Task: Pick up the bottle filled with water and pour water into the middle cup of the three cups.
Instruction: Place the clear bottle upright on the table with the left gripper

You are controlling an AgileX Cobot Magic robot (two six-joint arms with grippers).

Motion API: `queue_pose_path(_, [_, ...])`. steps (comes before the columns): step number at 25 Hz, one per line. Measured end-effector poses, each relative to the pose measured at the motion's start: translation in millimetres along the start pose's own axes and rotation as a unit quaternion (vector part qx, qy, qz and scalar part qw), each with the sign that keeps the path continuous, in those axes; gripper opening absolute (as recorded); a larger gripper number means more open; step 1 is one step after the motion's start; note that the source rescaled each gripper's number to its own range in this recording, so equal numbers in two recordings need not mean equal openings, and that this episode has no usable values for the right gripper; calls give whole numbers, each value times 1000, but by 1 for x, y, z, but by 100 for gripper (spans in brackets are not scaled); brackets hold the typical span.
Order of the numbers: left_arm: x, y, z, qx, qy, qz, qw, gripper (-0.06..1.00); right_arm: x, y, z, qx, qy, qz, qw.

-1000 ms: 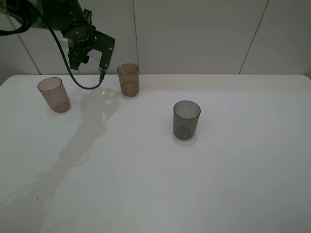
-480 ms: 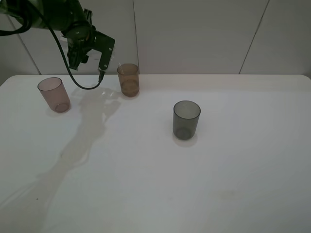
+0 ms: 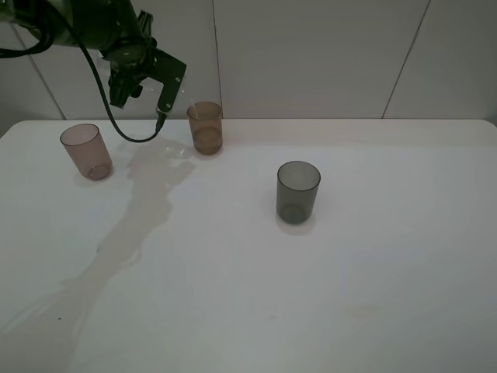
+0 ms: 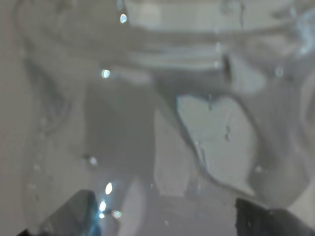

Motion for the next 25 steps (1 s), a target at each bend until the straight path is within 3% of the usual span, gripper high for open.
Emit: queue_pose_path(25, [5,-4,-9,2,31,-13,999,2,0,0,0,0,0,0,1000])
Point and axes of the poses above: a point on each arm's last joint axis where the gripper is mounted, y pointing out along that axis toward the gripper, x along the wrist's bending axis when the last joint is at zero, z = x × y, the point moved 7 cm from there along y, pointing out along that axis toward the gripper, and after that the axes turned 4 degrees about -y, right-handed, at the moved point
